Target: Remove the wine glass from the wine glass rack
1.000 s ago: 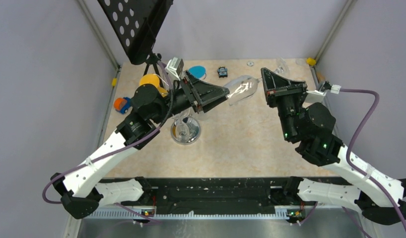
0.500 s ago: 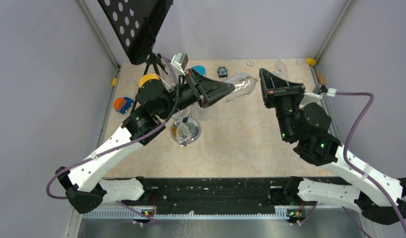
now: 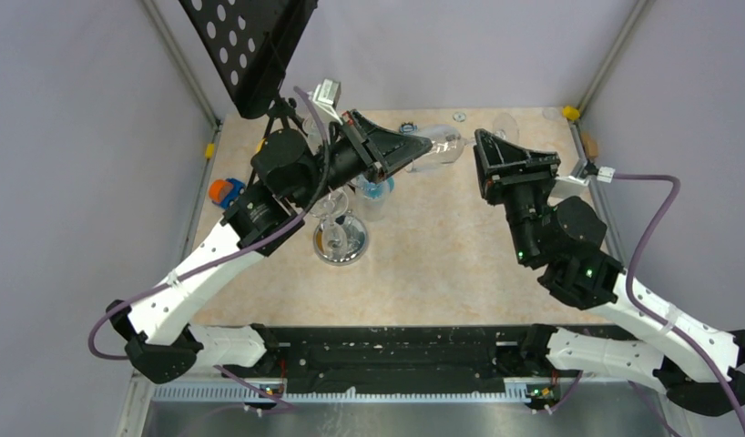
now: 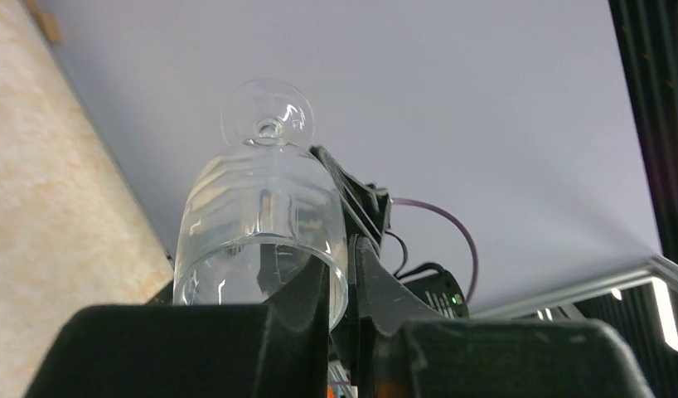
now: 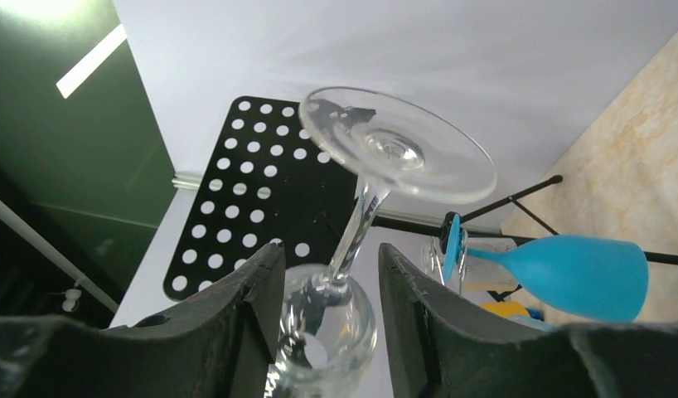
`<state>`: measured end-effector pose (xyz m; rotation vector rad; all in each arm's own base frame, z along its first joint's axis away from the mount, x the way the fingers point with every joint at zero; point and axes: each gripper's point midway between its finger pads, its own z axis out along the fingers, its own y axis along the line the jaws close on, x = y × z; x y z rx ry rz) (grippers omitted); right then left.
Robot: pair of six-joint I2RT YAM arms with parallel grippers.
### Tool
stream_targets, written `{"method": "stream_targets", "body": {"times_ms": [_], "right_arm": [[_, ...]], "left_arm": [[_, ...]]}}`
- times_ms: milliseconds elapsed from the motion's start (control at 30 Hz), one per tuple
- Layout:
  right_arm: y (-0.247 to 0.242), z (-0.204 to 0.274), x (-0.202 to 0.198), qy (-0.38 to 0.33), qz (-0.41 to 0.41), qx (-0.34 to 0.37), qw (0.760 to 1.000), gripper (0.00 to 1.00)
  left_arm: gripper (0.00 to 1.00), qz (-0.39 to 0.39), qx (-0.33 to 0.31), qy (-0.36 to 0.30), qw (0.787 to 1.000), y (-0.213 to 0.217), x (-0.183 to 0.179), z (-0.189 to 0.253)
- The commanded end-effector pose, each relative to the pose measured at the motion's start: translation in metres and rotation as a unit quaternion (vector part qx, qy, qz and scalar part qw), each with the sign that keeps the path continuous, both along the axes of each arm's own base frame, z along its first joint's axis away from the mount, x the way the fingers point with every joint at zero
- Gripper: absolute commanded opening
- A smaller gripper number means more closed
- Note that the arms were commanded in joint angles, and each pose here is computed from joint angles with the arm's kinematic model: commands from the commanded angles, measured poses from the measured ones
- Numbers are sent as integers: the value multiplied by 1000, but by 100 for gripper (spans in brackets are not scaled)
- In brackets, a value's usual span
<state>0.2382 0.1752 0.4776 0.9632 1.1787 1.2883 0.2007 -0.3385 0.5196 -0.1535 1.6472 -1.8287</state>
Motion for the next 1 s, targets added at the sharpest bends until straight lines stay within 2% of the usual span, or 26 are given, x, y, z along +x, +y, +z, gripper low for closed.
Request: {"method": "stream_targets", "body": {"times_ms": [0,100,167,367,467,633,733,867,967], "right_arm": [[-8,11,-10,-24,9,3,1000,50],[-14,7,-15,-24,13,0,1000,62],[-17,2,-19,-16,21,-7,1000,66],[-41,-7,-39,-19,31,-75,997,67],[-65,5,-48,-38,9,-148,988,63],[-89,20,-55,-37,-14,-246,969,53],[-99,11,-55,-9,-25,-286,958,51],[-111,-4,-57,18,-36,-307,951,50],[-122,-13,-59,32,-48,-307,950,50]], "left_arm": [[0,54,14,-66,996,10,12,28],[0,64,33,-84,994,5,20,30],[0,71,50,-92,992,0,27,29],[0,80,139,-101,982,-20,52,2],[0,73,209,-88,971,-36,66,-30],[0,70,332,-62,939,-62,90,-91],[0,74,401,-49,912,-72,100,-127],[0,80,477,-39,874,-81,113,-177],[0,76,513,-30,855,-84,118,-205]]}}
